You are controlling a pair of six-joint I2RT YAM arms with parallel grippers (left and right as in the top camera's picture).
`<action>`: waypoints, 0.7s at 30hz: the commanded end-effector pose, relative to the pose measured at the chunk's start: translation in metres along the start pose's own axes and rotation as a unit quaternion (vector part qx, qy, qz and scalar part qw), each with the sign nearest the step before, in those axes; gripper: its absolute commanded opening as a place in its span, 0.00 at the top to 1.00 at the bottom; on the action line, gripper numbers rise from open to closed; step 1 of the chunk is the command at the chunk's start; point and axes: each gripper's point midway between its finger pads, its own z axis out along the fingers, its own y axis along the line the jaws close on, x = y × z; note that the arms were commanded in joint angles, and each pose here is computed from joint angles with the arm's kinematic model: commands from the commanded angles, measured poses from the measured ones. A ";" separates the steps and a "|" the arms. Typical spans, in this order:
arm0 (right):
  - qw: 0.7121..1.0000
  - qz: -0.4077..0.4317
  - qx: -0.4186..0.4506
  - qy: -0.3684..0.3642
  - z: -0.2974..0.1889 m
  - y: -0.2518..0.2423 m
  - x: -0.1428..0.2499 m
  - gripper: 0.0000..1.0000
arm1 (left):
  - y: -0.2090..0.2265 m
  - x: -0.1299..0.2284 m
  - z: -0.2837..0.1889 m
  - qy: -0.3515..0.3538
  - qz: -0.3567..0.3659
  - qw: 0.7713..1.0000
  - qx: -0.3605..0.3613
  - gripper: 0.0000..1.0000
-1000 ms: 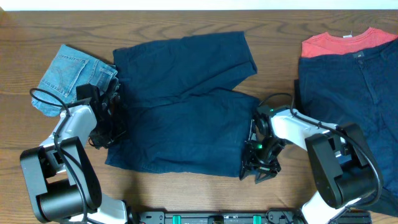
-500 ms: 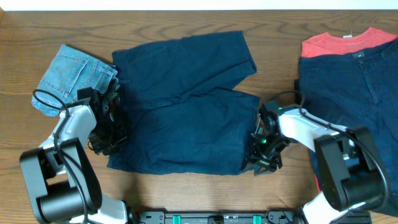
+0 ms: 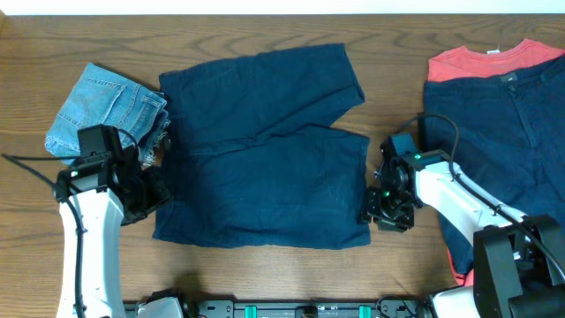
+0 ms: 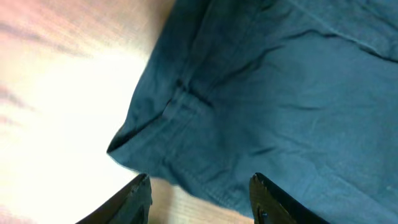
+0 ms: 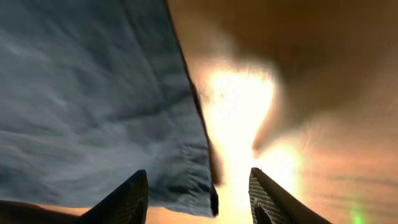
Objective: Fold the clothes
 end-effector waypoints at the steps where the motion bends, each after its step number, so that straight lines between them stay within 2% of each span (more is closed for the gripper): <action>1: 1.000 0.001 0.020 0.021 0.010 -0.004 0.019 0.50 | 0.017 -0.002 -0.002 -0.003 -0.049 0.998 -0.038 0.47; 6: 1.000 0.003 0.017 0.023 0.024 -0.002 0.027 0.53 | 0.033 0.001 0.000 0.004 -0.091 0.995 -0.051 0.43; 7: 1.000 0.009 0.012 0.021 0.025 0.000 0.025 0.57 | 0.036 0.001 0.001 0.005 -0.100 0.994 -0.052 0.42; 8: 1.000 0.013 0.010 0.018 0.025 0.002 0.024 0.62 | 0.039 0.002 0.001 0.006 -0.109 0.993 -0.053 0.41; 9: 1.000 0.019 0.008 0.014 0.025 0.002 0.022 0.73 | 0.042 0.003 0.002 0.007 -0.117 0.992 -0.054 0.41; 13: 0.999 0.031 0.015 0.000 0.020 -0.003 0.014 0.99 | 0.050 0.008 0.005 0.015 -0.132 0.989 -0.058 0.39; 17: 0.998 0.041 0.035 -0.038 -0.001 -0.014 -0.002 0.99 | 0.053 0.017 0.012 0.029 -0.142 0.988 -0.061 0.40; 21: 0.994 0.047 0.019 -0.101 -0.040 -0.011 -0.022 0.99 | 0.056 0.023 0.024 0.037 -0.165 0.983 -0.065 0.39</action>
